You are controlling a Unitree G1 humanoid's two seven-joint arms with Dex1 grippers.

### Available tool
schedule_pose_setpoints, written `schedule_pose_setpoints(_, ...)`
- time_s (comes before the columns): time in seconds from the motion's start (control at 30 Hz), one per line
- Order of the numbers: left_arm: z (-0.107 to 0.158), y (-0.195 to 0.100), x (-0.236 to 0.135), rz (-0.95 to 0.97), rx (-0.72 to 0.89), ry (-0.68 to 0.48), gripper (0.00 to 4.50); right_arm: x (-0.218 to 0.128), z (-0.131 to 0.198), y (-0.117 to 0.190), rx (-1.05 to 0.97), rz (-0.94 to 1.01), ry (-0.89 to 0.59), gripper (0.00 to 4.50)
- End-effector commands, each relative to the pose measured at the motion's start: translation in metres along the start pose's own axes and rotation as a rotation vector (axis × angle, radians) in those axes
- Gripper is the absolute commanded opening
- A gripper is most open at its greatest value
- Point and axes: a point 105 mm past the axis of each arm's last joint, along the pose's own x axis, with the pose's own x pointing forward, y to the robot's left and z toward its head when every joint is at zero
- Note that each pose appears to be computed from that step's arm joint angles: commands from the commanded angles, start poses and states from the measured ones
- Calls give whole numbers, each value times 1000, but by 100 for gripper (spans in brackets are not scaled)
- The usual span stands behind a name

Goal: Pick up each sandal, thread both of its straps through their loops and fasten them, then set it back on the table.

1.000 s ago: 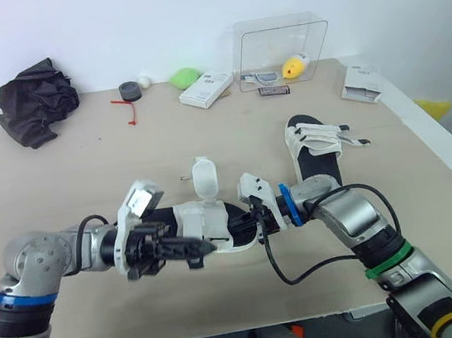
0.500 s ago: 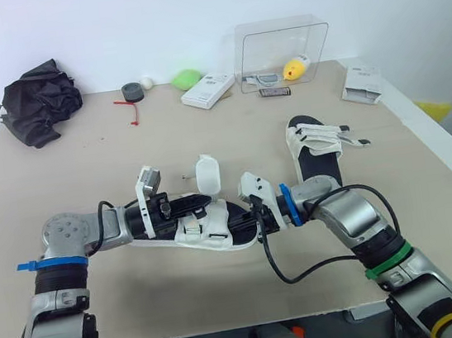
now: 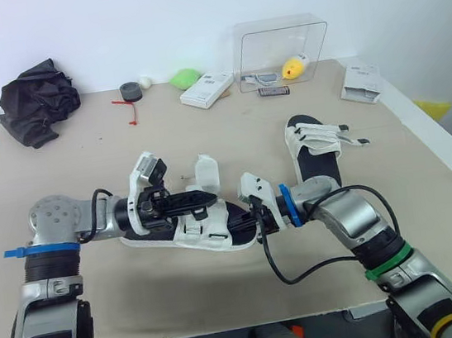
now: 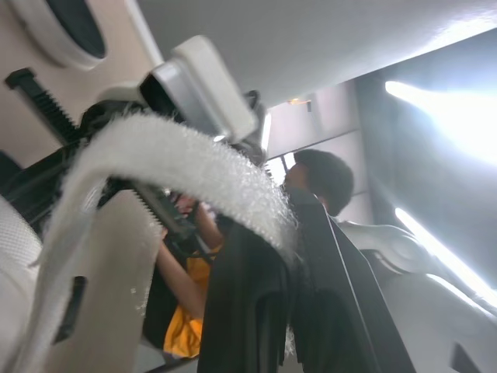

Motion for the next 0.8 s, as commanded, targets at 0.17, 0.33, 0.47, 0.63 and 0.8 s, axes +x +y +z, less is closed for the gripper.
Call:
schedule_pose_setpoints(0.17,18,60,-16,286,-15,-114,4,9,-37,4,103,-2,108,0)
schedule_pose_setpoints(0.33,20,62,-6,256,-16,-93,4,8,-38,5,109,-5,107,0)
schedule_pose_setpoints(0.47,28,60,2,230,-8,-103,67,8,-38,5,112,-8,105,0)
schedule_pose_setpoints(0.63,38,53,3,208,0,-132,268,8,-39,5,116,-10,104,0)
schedule_pose_setpoints(0.8,46,56,-6,238,-6,-171,448,7,-39,4,117,-10,105,0)
